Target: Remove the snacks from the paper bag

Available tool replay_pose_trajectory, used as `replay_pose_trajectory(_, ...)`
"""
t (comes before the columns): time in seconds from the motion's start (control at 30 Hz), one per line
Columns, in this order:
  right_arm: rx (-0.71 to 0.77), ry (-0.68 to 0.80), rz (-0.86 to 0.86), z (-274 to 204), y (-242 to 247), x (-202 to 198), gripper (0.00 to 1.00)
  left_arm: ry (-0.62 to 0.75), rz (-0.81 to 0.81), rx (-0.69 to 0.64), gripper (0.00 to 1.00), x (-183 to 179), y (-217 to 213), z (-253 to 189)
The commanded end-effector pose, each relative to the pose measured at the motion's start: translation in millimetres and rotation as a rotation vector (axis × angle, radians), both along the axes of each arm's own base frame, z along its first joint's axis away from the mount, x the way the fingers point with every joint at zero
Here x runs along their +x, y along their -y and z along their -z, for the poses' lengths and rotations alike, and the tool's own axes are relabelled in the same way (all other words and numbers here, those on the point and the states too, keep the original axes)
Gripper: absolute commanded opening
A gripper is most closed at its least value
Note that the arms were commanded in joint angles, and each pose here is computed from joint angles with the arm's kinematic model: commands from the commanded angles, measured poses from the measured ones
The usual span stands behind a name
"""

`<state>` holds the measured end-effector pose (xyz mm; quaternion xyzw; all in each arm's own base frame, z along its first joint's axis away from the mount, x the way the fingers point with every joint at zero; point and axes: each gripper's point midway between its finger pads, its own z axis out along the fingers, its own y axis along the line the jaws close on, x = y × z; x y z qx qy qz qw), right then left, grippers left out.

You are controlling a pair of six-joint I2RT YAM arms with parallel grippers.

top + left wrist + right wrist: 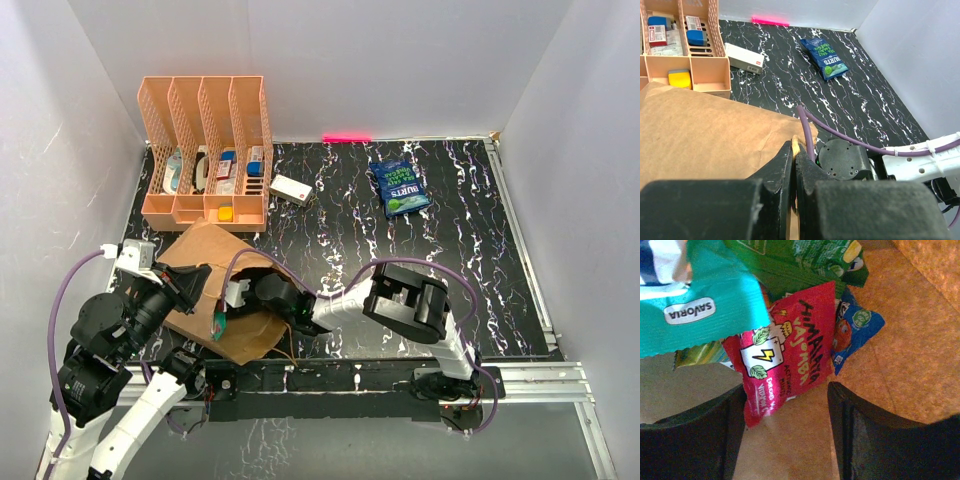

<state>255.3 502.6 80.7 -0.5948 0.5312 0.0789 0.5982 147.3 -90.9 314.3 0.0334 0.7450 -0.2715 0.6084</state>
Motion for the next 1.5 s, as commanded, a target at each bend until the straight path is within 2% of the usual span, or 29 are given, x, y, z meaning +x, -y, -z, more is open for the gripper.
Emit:
replay_pose_trajectory(0.0,0.146,0.020,0.077,-42,4,10,0.61,0.034,-0.010,-0.013,0.00,-3,-4,-13)
replay_pose_trajectory(0.27,0.206,-0.039,0.046,-57,9,-3,0.40,0.035,-0.010,-0.016,0.00,-3,-3,-11)
replay_pose_trajectory(0.4,0.239,-0.075,0.038,-66,15,-10,0.33,0.037,-0.009,-0.018,0.00,-2,-3,-10)
replay_pose_trajectory(0.57,0.282,-0.153,0.000,-74,20,-26,0.15,0.041,-0.011,-0.020,0.00,-1,-3,-11)
replay_pose_trajectory(0.63,0.310,-0.177,0.004,-76,23,-28,0.12,0.038,-0.010,-0.019,0.00,-1,-2,-9)
replay_pose_trajectory(0.77,0.304,-0.182,0.018,-69,23,-26,0.13,0.037,-0.003,-0.023,0.00,0,-1,-9)
replay_pose_trajectory(0.8,0.288,-0.180,0.007,-65,22,-28,0.18,0.036,-0.002,-0.022,0.00,0,0,-9)
replay_pose_trajectory(0.83,0.268,-0.171,-0.005,-60,19,-30,0.29,0.036,-0.001,-0.022,0.00,-1,-1,-9)
replay_pose_trajectory(0.87,0.243,-0.153,-0.009,-57,16,-31,0.48,0.036,-0.003,-0.020,0.00,-1,-1,-9)
replay_pose_trajectory(0.9,0.226,-0.128,-0.004,-55,13,-29,0.58,0.035,-0.004,-0.019,0.00,-1,-1,-8)
replay_pose_trajectory(1.0,0.206,-0.061,0.050,-49,9,-19,0.71,0.039,-0.006,-0.018,0.00,-2,-2,-10)
replay_pose_trajectory(1.17,0.185,-0.006,0.121,-43,-1,-1,0.73,0.043,-0.004,-0.024,0.00,-3,-2,-12)
replay_pose_trajectory(1.33,0.227,0.096,0.239,-55,-4,24,0.73,0.047,-0.004,-0.033,0.00,-5,-3,-13)
replay_pose_trajectory(1.37,0.225,0.113,0.248,-56,-5,26,0.69,0.047,-0.004,-0.033,0.00,-5,-3,-13)
replay_pose_trajectory(1.47,0.230,0.117,0.241,-58,-10,27,0.50,0.051,-0.008,-0.033,0.00,-5,-4,-14)
